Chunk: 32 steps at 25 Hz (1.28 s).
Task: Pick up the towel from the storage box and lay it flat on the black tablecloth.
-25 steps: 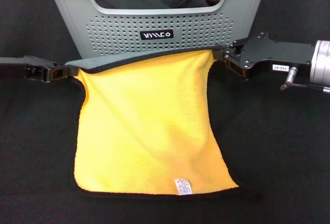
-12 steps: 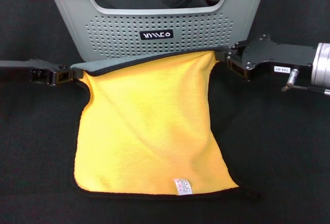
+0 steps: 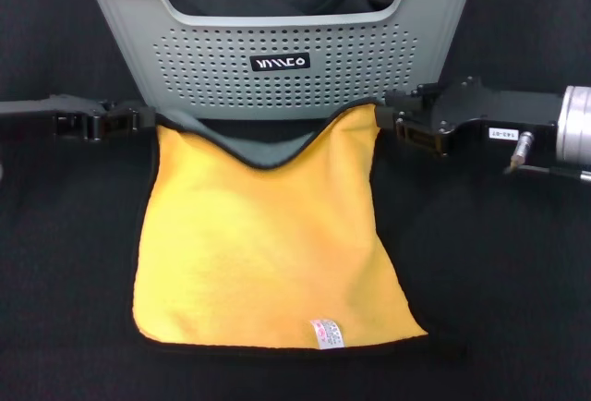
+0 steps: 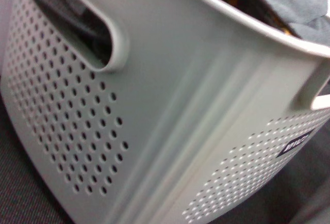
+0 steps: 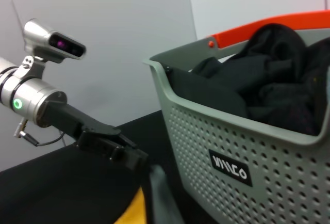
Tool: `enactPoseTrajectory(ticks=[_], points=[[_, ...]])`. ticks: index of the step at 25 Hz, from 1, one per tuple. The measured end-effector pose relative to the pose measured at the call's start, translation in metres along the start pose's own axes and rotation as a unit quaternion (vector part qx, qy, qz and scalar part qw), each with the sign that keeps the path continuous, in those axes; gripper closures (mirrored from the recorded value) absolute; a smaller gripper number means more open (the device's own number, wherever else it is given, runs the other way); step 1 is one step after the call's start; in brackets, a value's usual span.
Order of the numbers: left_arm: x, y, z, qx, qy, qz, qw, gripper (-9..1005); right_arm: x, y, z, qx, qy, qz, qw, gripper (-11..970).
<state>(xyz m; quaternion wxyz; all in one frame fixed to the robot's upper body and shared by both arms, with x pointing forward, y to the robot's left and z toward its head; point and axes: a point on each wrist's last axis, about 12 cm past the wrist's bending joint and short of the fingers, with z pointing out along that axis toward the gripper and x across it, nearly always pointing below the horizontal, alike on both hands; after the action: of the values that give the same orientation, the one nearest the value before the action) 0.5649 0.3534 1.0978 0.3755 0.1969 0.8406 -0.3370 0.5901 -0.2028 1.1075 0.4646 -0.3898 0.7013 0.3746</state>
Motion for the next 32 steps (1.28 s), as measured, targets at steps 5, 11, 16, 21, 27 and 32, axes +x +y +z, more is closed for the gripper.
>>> enactPoseTrajectory(ticks=[5, 11, 16, 21, 27, 32], points=[[0.000, 0.000, -0.003, 0.002, -0.011, 0.007, 1.000, 688, 0.002, -0.001, -0.009, 0.016, -0.011, 0.001, 1.000, 661], [0.001, 0.001, -0.005, 0.000, -0.024, 0.011, 1.000, 543, 0.001, -0.002, -0.010, 0.021, -0.011, -0.001, 1.000, 543], [0.005, -0.005, -0.008, 0.023, -0.029, 0.030, 0.999, 443, 0.006, 0.003, -0.016, 0.009, -0.023, 0.010, 1.000, 380], [0.011, -0.038, -0.014, 0.154, -0.076, 0.114, 0.979, 422, 0.013, 0.029, -0.046, -0.084, -0.068, -0.006, 0.994, 82], [0.034, -0.080, -0.019, 0.291, -0.149, 0.213, 0.921, 422, 0.029, 0.066, -0.096, -0.210, -0.103, -0.017, 0.972, 75], [0.053, -0.086, -0.021, 0.298, -0.155, 0.225, 0.915, 422, 0.041, 0.090, -0.111, -0.257, -0.140, -0.002, 0.956, 75]])
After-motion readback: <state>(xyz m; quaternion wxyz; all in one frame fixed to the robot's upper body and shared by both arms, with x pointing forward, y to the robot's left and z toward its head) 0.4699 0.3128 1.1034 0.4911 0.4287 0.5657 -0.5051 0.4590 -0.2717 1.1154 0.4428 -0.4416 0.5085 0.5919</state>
